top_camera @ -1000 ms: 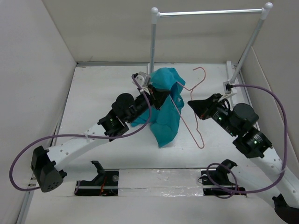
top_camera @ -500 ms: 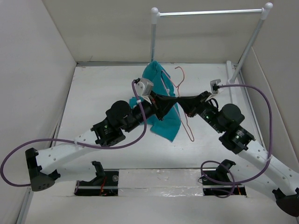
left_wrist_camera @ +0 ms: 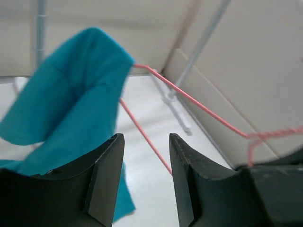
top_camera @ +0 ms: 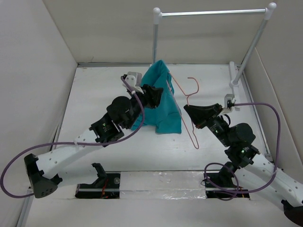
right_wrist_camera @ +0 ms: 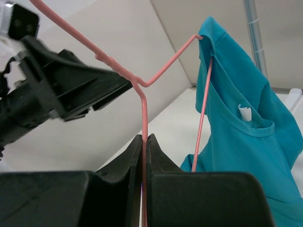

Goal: Place the t-shirt on the hanger

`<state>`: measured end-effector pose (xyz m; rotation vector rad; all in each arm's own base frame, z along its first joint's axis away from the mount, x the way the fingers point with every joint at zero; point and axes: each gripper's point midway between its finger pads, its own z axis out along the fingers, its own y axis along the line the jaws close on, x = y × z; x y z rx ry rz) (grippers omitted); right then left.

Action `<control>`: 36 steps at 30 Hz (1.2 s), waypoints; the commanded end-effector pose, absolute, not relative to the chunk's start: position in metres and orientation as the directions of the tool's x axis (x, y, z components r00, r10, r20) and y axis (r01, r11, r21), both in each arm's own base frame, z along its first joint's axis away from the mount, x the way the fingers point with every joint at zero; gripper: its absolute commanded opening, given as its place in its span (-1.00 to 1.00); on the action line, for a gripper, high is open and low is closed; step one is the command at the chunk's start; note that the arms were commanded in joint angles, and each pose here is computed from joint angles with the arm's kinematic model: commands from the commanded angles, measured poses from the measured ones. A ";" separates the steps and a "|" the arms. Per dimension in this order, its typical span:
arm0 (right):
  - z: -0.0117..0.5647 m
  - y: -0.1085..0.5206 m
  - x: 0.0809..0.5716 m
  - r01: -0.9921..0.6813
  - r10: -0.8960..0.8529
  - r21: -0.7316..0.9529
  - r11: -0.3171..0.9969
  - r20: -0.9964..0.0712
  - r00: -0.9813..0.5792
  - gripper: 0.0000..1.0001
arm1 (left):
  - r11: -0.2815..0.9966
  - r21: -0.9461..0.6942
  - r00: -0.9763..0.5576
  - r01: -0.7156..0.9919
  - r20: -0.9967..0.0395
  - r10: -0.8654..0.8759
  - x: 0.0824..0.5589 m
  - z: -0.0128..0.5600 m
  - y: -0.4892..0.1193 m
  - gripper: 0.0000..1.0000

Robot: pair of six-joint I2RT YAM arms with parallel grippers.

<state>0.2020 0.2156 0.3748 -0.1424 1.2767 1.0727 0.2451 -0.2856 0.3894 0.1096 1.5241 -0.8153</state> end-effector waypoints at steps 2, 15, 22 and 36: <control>0.404 0.208 0.196 -0.743 0.642 0.438 0.505 -0.767 -0.016 -1.00 | 0.798 -0.373 -0.133 0.474 -0.926 -0.353 0.277 0.401 -0.277 -0.33; 0.405 0.206 0.198 -0.731 0.636 0.441 0.521 -0.772 -0.012 -1.00 | 0.834 -0.252 -0.151 0.491 -0.967 -0.203 0.314 0.390 -0.314 -0.35; 0.406 0.206 0.197 -0.735 0.638 0.441 0.515 -0.770 -0.016 -1.00 | 0.856 -0.237 -0.139 0.459 -0.971 -0.194 0.334 0.391 -0.309 -0.52; 0.407 0.205 0.194 -0.739 0.636 0.440 0.510 -0.772 -0.020 -1.00 | 0.858 -0.220 -0.140 0.465 -0.975 -0.174 0.350 0.388 -0.319 -0.84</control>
